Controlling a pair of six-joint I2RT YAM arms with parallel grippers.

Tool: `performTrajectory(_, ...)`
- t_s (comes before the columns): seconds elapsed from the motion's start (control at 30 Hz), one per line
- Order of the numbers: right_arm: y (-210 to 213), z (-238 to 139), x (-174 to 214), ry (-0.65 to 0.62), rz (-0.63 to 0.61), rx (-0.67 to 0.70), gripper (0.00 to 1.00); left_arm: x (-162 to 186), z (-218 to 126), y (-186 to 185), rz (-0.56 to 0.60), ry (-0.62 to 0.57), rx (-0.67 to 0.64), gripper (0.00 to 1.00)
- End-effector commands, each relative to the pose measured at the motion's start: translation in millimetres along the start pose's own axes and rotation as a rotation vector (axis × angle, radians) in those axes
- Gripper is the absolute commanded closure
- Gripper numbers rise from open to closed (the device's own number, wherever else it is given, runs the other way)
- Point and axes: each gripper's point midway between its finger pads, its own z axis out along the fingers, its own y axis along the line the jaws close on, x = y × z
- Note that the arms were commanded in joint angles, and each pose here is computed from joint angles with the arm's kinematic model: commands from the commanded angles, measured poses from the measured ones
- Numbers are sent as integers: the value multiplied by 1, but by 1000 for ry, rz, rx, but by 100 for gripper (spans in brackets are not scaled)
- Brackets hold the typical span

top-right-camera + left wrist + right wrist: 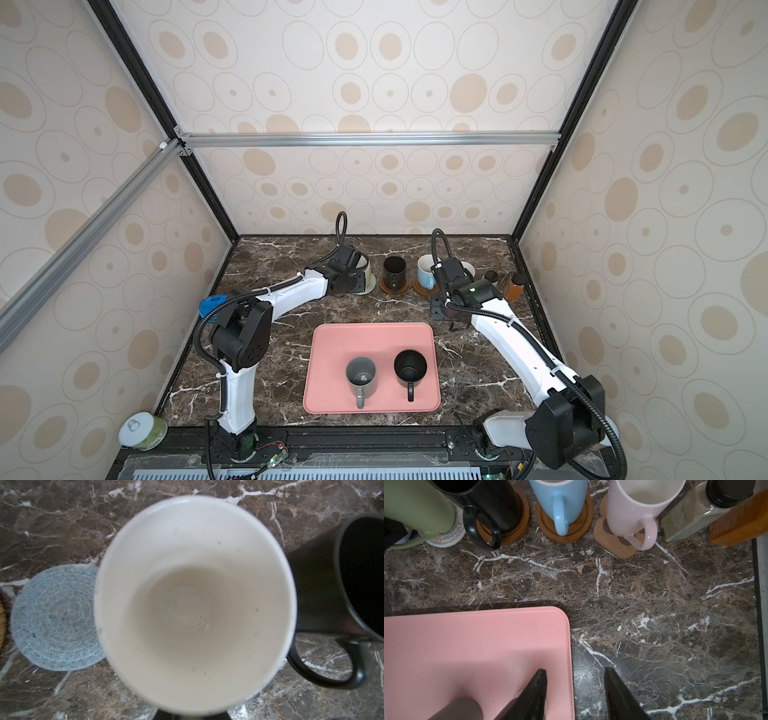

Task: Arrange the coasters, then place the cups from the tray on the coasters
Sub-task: 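Carry the white mug with the left gripper toward the multicolour knit coaster, then lower the white mug onto the multicolour knit coaster and open the left gripper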

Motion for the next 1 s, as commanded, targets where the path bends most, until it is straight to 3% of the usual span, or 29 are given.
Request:
performTrajectory(0.0,-8,-3,4,6,18,18,51,-36,-9,-8,-43,-98,21,92)
performTrajectory(0.27,-7,-1,5,10,16,14,51,-28,-6,-2,-62,-84,-7,87)
performTrajectory(0.67,-6,-1,4,7,11,9,51,-27,-10,-9,-60,-87,10,70)
performTrajectory(0.97,-6,1,5,13,11,11,51,-25,-19,-18,-62,-84,45,63)
